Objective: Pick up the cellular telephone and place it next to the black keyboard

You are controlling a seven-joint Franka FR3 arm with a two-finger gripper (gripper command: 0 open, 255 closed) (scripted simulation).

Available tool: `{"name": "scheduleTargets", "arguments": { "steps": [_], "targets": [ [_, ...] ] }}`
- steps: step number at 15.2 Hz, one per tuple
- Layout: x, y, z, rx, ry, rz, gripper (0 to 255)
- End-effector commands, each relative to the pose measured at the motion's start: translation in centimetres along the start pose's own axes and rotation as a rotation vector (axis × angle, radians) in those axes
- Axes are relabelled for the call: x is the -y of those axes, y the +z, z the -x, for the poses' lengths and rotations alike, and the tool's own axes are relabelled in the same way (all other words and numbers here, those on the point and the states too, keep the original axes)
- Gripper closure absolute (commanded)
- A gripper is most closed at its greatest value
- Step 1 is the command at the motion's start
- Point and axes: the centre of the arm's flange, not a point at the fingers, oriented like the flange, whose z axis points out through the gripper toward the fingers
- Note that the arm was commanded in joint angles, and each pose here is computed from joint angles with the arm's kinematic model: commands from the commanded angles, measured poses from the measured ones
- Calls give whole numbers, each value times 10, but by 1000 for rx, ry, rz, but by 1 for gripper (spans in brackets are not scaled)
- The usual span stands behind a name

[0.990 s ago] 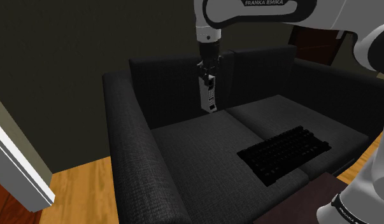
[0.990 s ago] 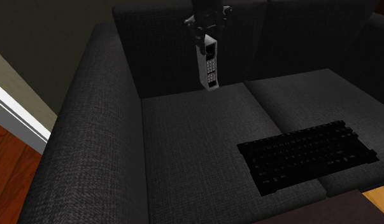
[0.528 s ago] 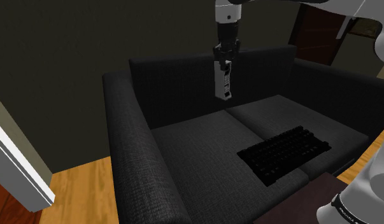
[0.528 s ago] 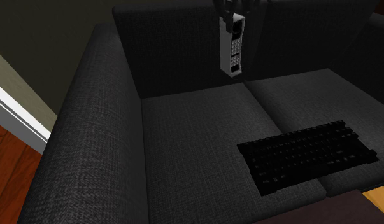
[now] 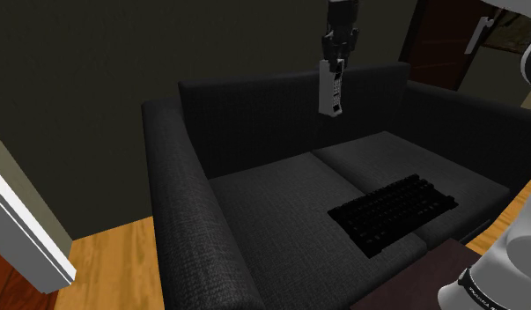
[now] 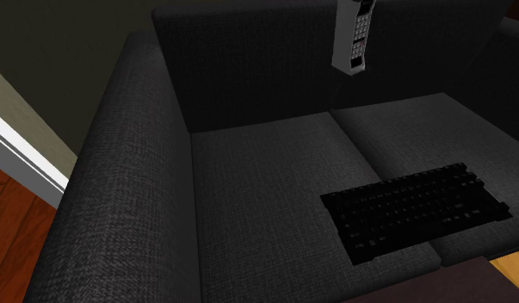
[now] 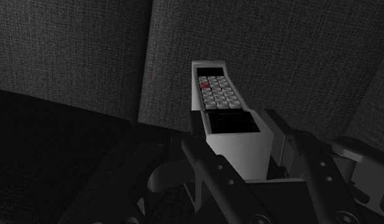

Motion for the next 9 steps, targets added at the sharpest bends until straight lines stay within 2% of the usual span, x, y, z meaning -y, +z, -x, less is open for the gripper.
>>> {"name": "scheduleTargets", "arguments": {
  "steps": [1, 5, 9],
  "targets": [
    [-21, -16, 13, 0, -1, 0, 255],
    [-62, -44, 27, 0, -1, 0, 255],
    [-59, -23, 26, 0, -1, 0, 255]
  ]
}}
